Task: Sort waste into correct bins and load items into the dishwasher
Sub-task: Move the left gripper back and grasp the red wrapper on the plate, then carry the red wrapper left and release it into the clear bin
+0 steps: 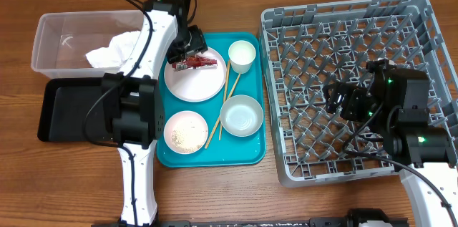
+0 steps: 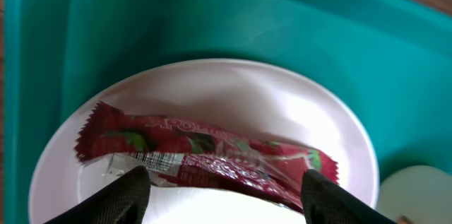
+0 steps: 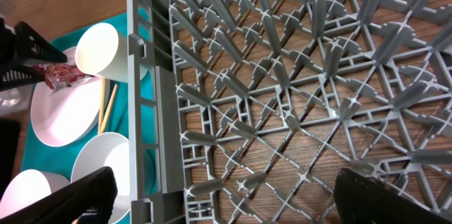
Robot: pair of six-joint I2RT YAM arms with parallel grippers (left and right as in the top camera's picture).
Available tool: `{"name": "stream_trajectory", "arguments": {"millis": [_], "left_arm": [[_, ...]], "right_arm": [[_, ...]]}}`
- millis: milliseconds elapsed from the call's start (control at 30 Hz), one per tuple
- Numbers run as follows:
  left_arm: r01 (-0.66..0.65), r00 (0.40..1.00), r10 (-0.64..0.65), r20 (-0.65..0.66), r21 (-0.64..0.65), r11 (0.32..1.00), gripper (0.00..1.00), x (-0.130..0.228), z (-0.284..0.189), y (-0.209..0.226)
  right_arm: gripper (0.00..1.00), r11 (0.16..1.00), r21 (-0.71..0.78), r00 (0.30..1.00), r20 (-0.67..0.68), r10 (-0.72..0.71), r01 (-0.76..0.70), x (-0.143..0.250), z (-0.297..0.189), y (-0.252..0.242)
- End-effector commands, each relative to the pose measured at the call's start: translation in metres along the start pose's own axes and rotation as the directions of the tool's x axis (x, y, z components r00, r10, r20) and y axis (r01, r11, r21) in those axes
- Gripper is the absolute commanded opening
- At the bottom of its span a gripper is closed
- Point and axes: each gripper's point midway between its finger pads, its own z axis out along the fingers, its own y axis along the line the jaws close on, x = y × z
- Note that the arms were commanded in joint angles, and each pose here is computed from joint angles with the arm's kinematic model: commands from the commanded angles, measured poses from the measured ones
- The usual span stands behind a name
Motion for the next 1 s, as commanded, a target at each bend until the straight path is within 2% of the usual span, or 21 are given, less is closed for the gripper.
{"name": "stream_trajectory", "arguments": {"millis": [0,233,333,400,500,533,700,867,967], "left_arm": [[0.014,1.0,-0.014,0.008,0.014,1.0,0.7,0.006,-0.006,-0.005],[0.013,1.0,-0.013,0.004,0.012,1.0,0.66,0.011,0.015,-0.001],[0.013,1.0,-0.013,0.001,0.01,1.0,0.57,0.013,0.021,0.0],[0.014,1.0,-0.014,-0.002,0.008,1.0,0.45,0.013,0.021,0.001],[0.013,1.0,-0.013,-0.002,0.009,1.0,0.07,0.013,0.021,0.001],[0.013,1.0,-0.013,-0.001,0.014,1.0,0.04,0.013,0.019,0.0],[-0.055,0.998,0.054,0.012,0.076,0.996,0.04,0.002,-0.015,-0.016],[-0.136,0.985,0.123,0.121,0.112,0.984,0.04,-0.024,-0.093,-0.026],[-0.154,0.971,0.129,0.199,0.115,0.981,0.04,-0.039,-0.141,-0.014]], "right_arm": [[1.0,1.0,-0.01,1.0,0.031,-0.002,0.003,-0.011,-0.006,0.004],[1.0,1.0,-0.01,0.999,0.032,-0.002,0.003,-0.011,-0.006,0.004],[1.0,1.0,-0.01,1.0,0.031,-0.002,0.003,-0.011,-0.006,0.004],[1.0,1.0,-0.01,1.0,0.031,-0.002,0.003,-0.011,-0.006,0.004],[1.0,1.0,-0.01,1.0,0.031,-0.002,0.003,-0.011,-0.006,0.004],[1.0,1.0,-0.01,1.0,0.031,-0.002,0.003,-0.011,-0.006,0.004],[1.0,1.0,-0.01,0.999,0.032,-0.002,0.003,-0.011,-0.006,0.004],[1.0,1.0,-0.01,0.999,0.034,-0.003,0.003,-0.012,-0.006,0.004],[1.0,1.0,-0.011,0.999,0.036,-0.003,0.004,-0.012,-0.006,0.004]]}}
